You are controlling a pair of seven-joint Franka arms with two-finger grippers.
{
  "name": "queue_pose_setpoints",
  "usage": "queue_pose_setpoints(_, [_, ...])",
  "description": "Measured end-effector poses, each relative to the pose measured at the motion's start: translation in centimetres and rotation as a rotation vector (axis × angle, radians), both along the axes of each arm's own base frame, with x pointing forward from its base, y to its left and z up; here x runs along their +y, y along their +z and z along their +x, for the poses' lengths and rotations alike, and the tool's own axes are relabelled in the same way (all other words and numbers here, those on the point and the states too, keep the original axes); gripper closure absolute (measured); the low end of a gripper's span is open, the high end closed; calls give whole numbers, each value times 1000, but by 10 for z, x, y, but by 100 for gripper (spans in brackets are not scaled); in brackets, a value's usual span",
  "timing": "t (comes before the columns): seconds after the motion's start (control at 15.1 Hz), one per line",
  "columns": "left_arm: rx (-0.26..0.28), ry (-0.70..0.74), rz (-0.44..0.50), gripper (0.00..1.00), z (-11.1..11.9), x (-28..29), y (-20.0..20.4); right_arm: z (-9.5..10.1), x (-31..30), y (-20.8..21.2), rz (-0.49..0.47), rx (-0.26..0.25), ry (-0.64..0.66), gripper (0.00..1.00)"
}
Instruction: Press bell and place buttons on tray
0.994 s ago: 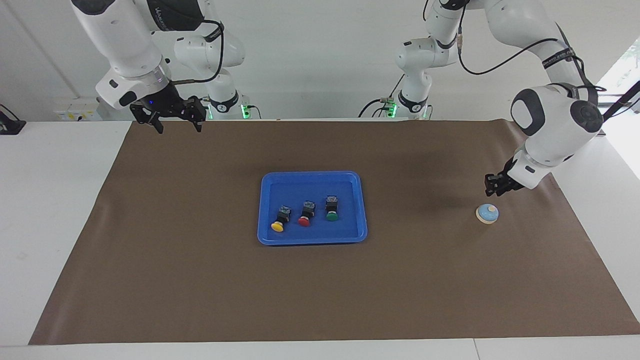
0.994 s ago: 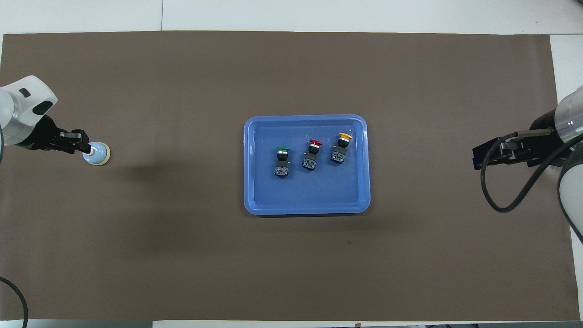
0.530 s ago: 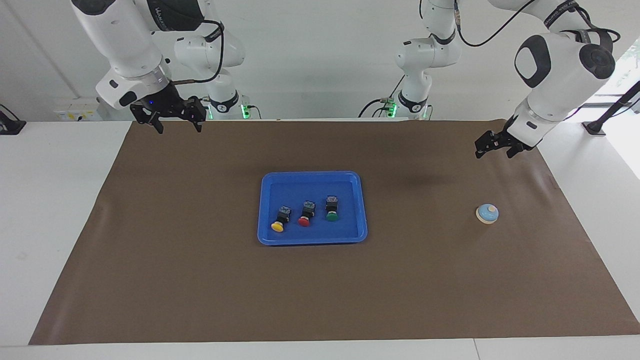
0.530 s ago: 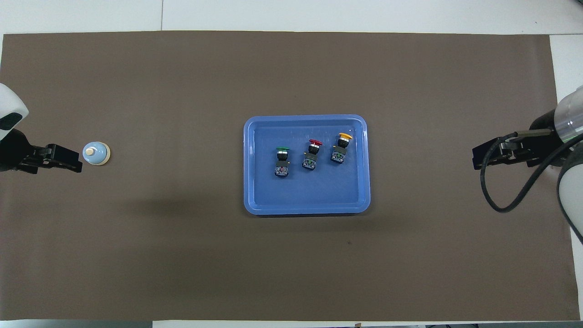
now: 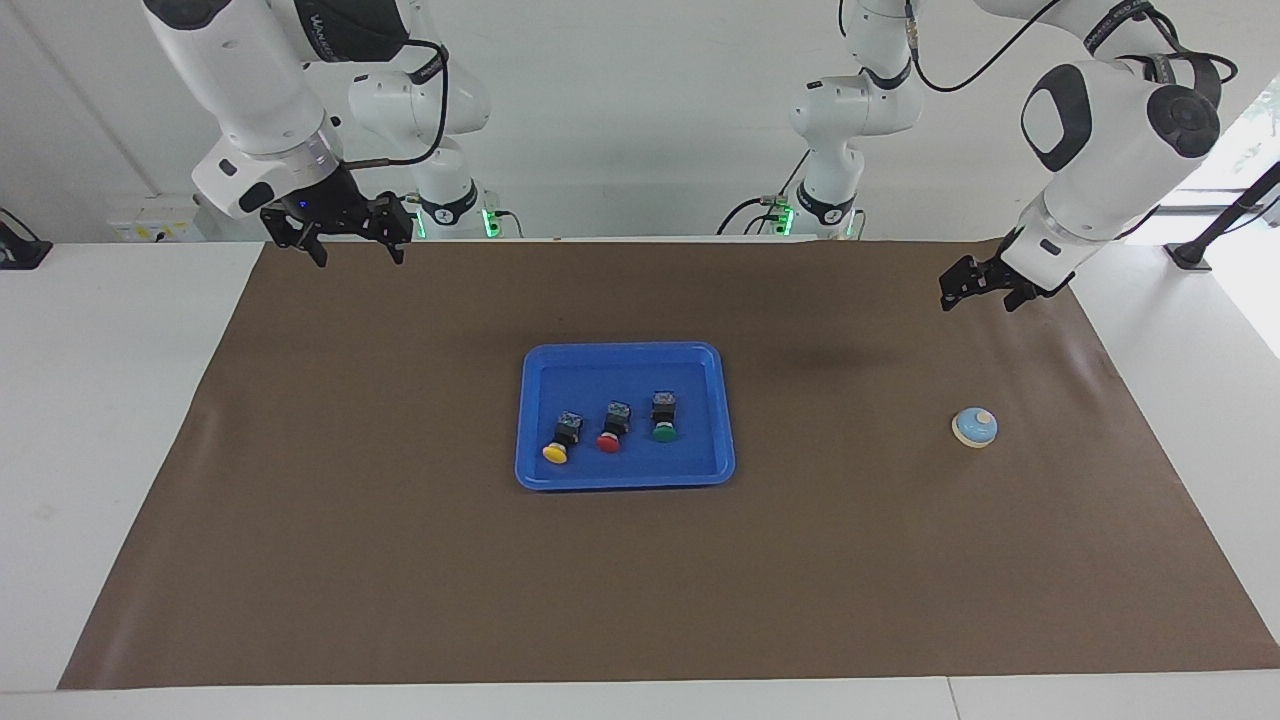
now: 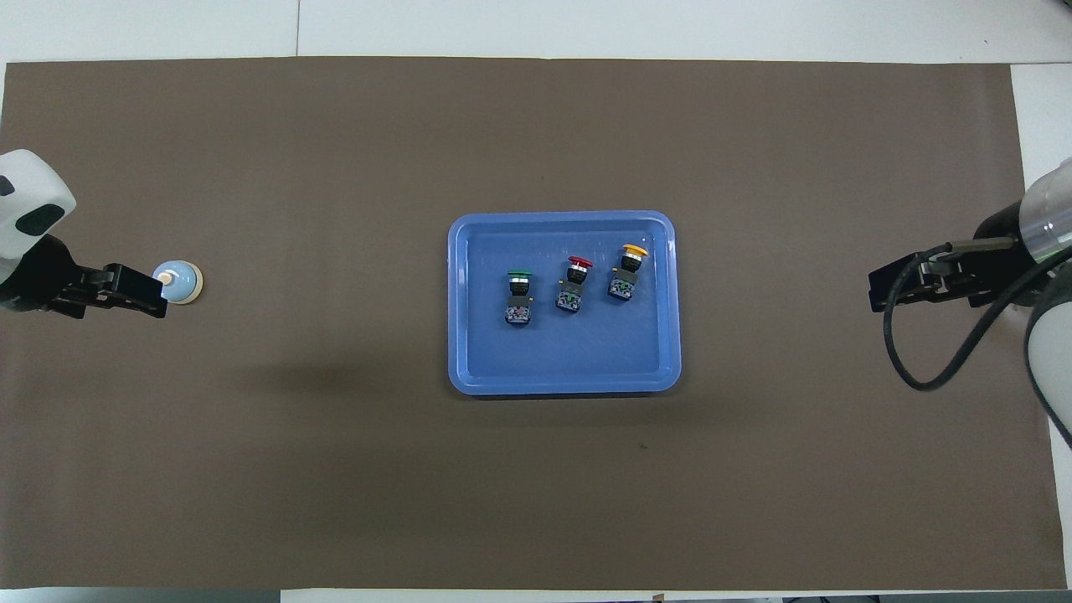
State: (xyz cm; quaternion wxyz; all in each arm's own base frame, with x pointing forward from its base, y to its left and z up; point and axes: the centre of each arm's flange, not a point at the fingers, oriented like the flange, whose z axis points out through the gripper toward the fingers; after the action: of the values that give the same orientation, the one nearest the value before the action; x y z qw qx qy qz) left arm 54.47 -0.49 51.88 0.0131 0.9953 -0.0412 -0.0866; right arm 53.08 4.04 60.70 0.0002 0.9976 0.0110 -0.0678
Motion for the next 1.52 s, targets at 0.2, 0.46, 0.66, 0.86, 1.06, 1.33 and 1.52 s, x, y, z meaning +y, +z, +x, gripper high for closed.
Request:
queue_pose_setpoints(0.2, [8,-1,0,0,1,-1,-1,0,0,0,0,0,0,0])
queue_pose_setpoints(0.46, [2,-3,0,0,2,-3,3,0,0,0,0,0,0,0])
queue_pose_setpoints(0.66, [-17,-3,0,0,6,-3,11,0,0,0,0,0,0,0])
queue_pose_setpoints(0.86, [-30,-4,0,0,12,-3,23,0,0,0,0,0,0,0])
queue_pose_setpoints(1.06, [-29,-4,0,0,15,-3,25,0,0,0,0,0,0,0])
queue_pose_setpoints(1.33, [-35,-5,0,0,15,-4,33,0,0,0,0,0,0,0])
queue_pose_setpoints(1.52, [-34,-19,-1,0,14,-11,39,0,0,0,0,0,0,0])
